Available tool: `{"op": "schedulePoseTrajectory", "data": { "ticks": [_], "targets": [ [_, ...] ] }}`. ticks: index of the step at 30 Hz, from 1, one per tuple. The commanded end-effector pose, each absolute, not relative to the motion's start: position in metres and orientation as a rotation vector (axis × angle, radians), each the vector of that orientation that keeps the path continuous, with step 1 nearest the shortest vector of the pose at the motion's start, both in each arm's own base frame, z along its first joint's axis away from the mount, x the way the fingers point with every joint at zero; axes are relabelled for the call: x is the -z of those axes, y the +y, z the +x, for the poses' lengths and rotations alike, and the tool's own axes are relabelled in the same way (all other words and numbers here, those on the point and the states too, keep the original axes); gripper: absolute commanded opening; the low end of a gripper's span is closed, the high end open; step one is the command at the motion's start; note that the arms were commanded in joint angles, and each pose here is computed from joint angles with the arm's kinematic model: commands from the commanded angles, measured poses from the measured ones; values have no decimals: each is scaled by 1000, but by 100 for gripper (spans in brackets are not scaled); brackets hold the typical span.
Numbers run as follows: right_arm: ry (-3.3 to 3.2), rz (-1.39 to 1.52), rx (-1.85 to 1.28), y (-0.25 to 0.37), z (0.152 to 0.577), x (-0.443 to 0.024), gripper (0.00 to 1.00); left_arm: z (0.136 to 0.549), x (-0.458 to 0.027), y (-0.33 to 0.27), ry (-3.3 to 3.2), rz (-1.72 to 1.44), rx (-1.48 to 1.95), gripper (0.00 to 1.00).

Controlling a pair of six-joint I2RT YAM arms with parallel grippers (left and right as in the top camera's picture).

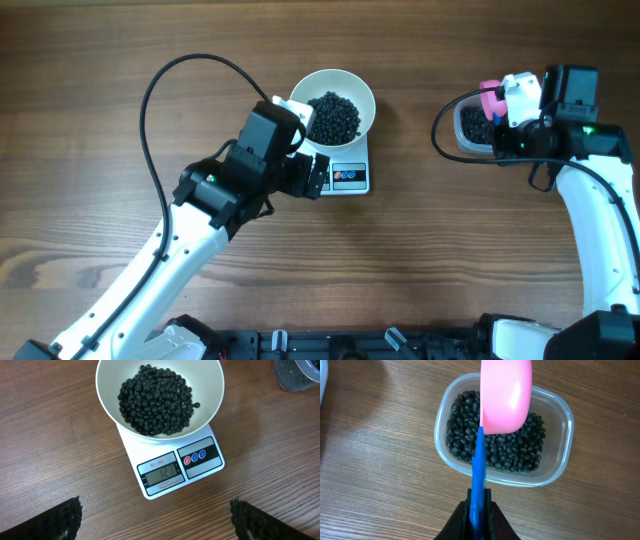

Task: Scoop item into bowl and weigh 150g on scale
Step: 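Lower the scoop into the beans and drag to fill it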

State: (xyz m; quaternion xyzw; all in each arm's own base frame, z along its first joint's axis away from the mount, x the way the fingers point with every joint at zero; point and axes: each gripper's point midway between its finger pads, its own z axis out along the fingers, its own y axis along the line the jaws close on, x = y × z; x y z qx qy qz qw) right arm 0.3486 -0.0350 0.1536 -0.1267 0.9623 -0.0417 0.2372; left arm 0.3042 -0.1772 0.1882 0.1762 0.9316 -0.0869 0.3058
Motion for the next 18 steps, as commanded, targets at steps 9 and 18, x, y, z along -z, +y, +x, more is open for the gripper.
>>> {"op": "schedulePoseTrajectory", "data": {
  "ticks": [9,18],
  "targets": [
    [2733,-270,281,-71,345,-131,4,307,-192,-180,2455,480,238,100],
    [2808,-272,248,-70,346,-105,4,307,-192,-180,2455,480,238,100]
  ]
}}
